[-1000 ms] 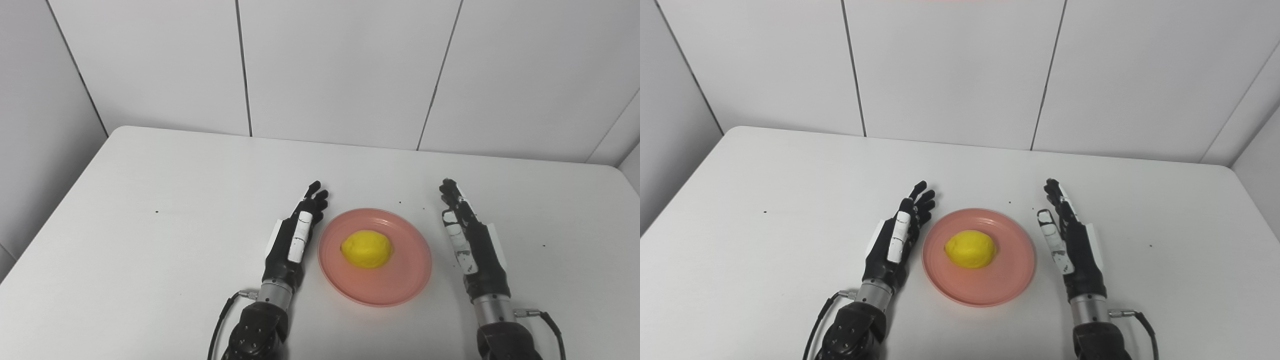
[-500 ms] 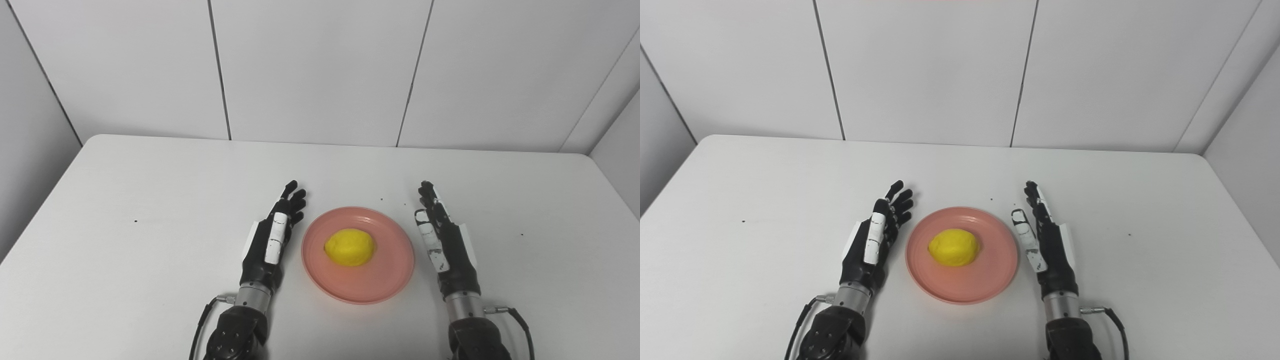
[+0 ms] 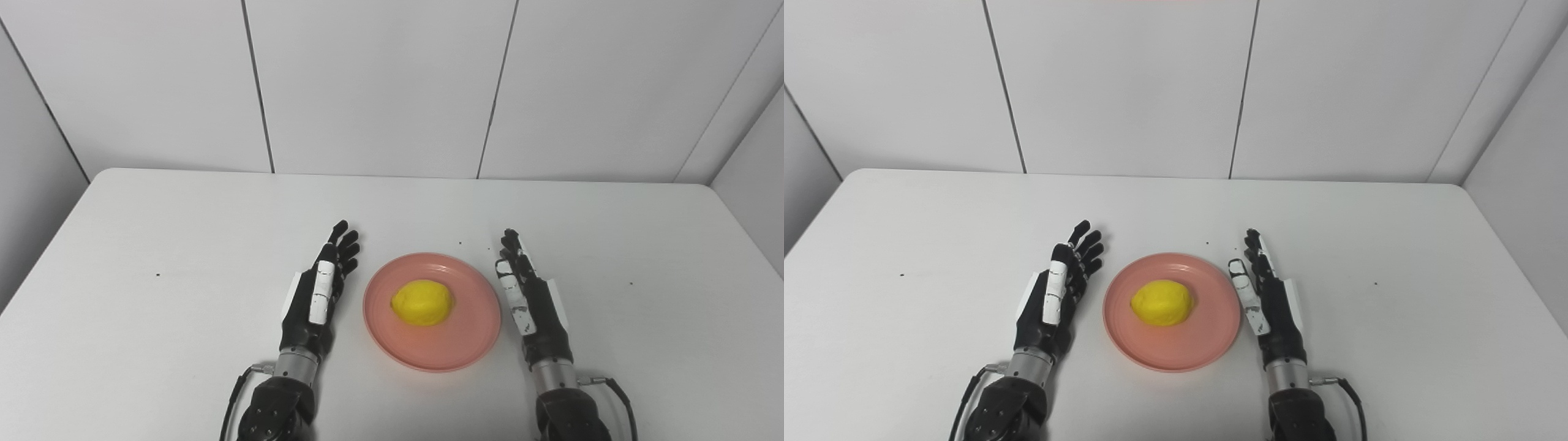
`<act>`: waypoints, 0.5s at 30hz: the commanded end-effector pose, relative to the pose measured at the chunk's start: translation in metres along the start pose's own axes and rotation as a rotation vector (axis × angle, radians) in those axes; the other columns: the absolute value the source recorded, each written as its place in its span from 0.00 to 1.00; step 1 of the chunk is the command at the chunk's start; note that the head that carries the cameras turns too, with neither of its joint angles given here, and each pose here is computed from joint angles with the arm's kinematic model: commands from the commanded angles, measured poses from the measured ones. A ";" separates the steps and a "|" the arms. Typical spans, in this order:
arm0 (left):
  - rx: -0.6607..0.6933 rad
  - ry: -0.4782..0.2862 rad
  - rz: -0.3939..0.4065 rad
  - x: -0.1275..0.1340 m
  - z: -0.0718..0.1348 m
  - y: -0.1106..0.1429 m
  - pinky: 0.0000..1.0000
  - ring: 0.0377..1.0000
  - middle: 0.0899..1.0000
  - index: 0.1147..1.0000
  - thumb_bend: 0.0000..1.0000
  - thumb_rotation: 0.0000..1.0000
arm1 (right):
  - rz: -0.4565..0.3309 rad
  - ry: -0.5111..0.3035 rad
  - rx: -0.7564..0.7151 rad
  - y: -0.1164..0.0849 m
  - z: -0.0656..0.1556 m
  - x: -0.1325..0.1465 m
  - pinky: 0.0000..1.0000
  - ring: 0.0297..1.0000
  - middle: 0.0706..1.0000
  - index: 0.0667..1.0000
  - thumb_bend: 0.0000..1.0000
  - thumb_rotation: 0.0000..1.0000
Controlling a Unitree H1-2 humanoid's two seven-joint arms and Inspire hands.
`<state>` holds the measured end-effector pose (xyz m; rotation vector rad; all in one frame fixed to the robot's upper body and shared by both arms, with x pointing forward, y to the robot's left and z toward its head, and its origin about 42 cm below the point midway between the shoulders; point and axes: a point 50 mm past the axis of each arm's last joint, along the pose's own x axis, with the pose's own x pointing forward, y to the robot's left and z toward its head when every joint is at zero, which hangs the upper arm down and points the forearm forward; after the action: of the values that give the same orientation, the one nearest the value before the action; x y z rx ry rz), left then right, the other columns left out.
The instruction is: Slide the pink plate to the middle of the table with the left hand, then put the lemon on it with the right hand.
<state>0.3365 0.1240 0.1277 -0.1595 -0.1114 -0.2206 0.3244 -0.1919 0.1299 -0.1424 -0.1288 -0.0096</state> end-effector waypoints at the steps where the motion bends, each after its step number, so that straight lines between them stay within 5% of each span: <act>1: -0.001 -0.043 -0.019 0.003 0.009 -0.002 0.93 0.93 0.93 0.92 0.75 1.00 | -0.022 -0.115 0.000 0.000 0.021 0.009 0.98 0.94 0.95 0.94 0.77 1.00; 15: 0.014 -0.039 -0.020 0.004 0.007 -0.001 0.94 0.93 0.92 0.92 0.76 1.00 | -0.028 -0.127 0.019 0.001 0.022 0.008 0.98 0.94 0.94 0.94 0.78 1.00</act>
<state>0.3365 0.1241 0.1274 -0.1566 -0.1105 -0.2213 0.3245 -0.1917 0.1305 -0.1387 -0.1320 -0.0183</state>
